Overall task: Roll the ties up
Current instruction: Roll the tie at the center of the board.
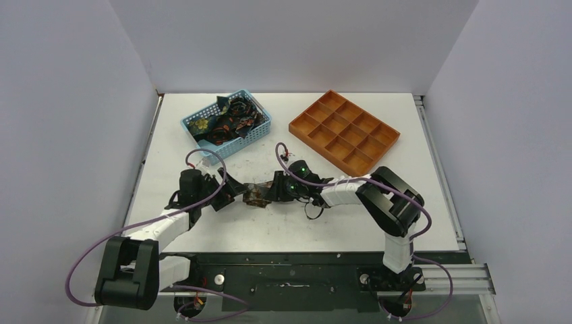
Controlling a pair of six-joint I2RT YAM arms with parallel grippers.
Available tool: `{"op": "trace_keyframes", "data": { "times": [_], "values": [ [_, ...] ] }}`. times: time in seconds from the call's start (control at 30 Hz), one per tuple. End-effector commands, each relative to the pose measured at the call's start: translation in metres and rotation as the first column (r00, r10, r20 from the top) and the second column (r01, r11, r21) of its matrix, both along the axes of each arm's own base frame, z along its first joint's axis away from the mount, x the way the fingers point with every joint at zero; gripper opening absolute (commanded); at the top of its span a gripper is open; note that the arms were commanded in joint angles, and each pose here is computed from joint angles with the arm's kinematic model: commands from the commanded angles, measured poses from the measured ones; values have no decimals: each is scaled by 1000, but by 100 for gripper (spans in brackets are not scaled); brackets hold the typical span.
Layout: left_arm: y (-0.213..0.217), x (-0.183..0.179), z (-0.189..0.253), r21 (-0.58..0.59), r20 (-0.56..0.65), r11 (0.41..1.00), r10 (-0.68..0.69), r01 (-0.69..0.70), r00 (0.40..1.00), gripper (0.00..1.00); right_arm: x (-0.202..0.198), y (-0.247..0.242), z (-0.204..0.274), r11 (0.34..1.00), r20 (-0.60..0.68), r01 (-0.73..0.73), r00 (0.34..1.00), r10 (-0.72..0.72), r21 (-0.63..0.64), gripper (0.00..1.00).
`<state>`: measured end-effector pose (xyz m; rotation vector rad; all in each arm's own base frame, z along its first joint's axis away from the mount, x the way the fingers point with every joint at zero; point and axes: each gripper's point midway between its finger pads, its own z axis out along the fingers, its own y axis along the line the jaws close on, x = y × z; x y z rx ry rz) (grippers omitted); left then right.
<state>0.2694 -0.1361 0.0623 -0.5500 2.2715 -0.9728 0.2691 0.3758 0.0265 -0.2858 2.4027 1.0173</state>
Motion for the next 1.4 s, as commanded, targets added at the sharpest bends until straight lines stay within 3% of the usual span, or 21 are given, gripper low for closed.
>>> {"op": "trace_keyframes", "data": {
  "times": [0.0, 0.23, 0.4, 0.57, 0.8, 0.93, 1.37],
  "values": [
    [-12, 14, 19, -12, 65, 998, -68, 69, 996, 81, 2, -14, -25, 999, -42, 20, 999, -22, -45, 27],
    [-21, 26, 22, 4, 69, 995, -104, 104, 992, 81, 4, -26, -40, 998, -92, 46, 994, -50, -53, 26],
    [-19, 33, 13, 101, 48, 977, -192, 186, 980, 81, 5, -32, -50, 997, -114, 54, 992, -60, -62, 25],
    [-27, 36, 2, 97, 48, 958, -275, 270, 960, 81, 5, -34, -55, 997, -121, 55, 991, -62, -61, 25],
    [-41, 26, -16, 73, 7, 930, -362, 360, 932, 71, 4, -33, -56, 997, -119, 50, 991, -56, -54, 24],
    [-46, 28, -19, 43, 9, 930, -365, 365, 931, 60, 4, -31, -54, 998, -118, 47, 992, -52, -45, 23],
    [-51, 26, -11, 11, 35, 930, -367, 367, 930, 9, 3, -30, -32, 999, -76, 36, 996, -38, -27, 26]
  ]
}}
